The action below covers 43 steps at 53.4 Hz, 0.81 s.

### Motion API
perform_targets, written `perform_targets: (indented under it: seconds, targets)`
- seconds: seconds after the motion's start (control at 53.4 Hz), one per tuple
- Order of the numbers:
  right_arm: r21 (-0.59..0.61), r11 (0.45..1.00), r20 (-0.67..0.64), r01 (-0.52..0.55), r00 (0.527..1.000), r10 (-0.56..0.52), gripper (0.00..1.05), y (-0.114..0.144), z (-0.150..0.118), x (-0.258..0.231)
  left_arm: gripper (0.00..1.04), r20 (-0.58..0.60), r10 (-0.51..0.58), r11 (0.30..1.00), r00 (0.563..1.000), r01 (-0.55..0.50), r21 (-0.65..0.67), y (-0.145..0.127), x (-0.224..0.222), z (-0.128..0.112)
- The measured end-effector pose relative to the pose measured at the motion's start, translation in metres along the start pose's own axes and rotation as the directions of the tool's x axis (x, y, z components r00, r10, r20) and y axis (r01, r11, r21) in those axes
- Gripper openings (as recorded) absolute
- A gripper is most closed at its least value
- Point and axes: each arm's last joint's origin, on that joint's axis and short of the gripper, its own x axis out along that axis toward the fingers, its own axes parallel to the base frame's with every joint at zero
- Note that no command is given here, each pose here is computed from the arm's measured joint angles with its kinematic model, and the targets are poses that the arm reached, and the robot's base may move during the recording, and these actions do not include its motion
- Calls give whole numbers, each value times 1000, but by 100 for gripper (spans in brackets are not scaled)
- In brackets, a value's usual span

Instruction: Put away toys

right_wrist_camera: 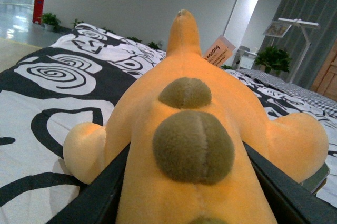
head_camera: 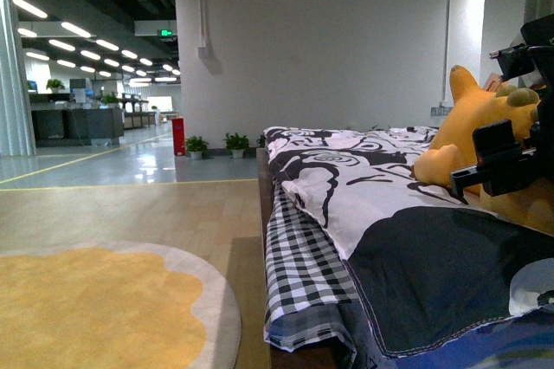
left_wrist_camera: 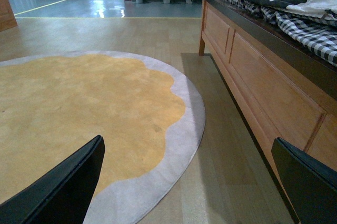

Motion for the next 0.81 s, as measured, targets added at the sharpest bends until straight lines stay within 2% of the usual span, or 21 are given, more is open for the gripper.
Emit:
perform_targets:
  seconds: [0.112, 0.187, 0.281, 0.375, 0.562, 0.675, 0.806]
  targets:
    - [10, 1000, -11, -13, 1000, 13, 32, -9, 5, 1, 98, 0, 0, 1000, 1000, 0, 0, 0, 0, 0]
    - [70, 997, -16, -31, 999, 32, 17, -29, 19, 5, 98, 0, 0, 1000, 1000, 0, 0, 0, 0, 0]
    - [157, 986, 5, -53, 999, 52, 9, -52, 38, 6, 98, 0, 0, 1000, 1000, 0, 0, 0, 0, 0]
    - [252, 963, 62, -97, 995, 84, 7, -80, 67, 0, 98, 0, 0, 1000, 1000, 0, 0, 0, 0, 0]
    - [359, 914, 177, -189, 975, 132, 7, -131, 108, -35, 98, 0, 0, 1000, 1000, 0, 0, 0, 0, 0]
    - [406, 886, 220, -226, 965, 145, 7, -156, 115, -65, 98, 0, 0, 1000, 1000, 0, 0, 0, 0, 0]
    - [453, 856, 233, -248, 960, 154, 7, -175, 110, -101, 98, 0, 0, 1000, 1000, 0, 0, 0, 0, 0]
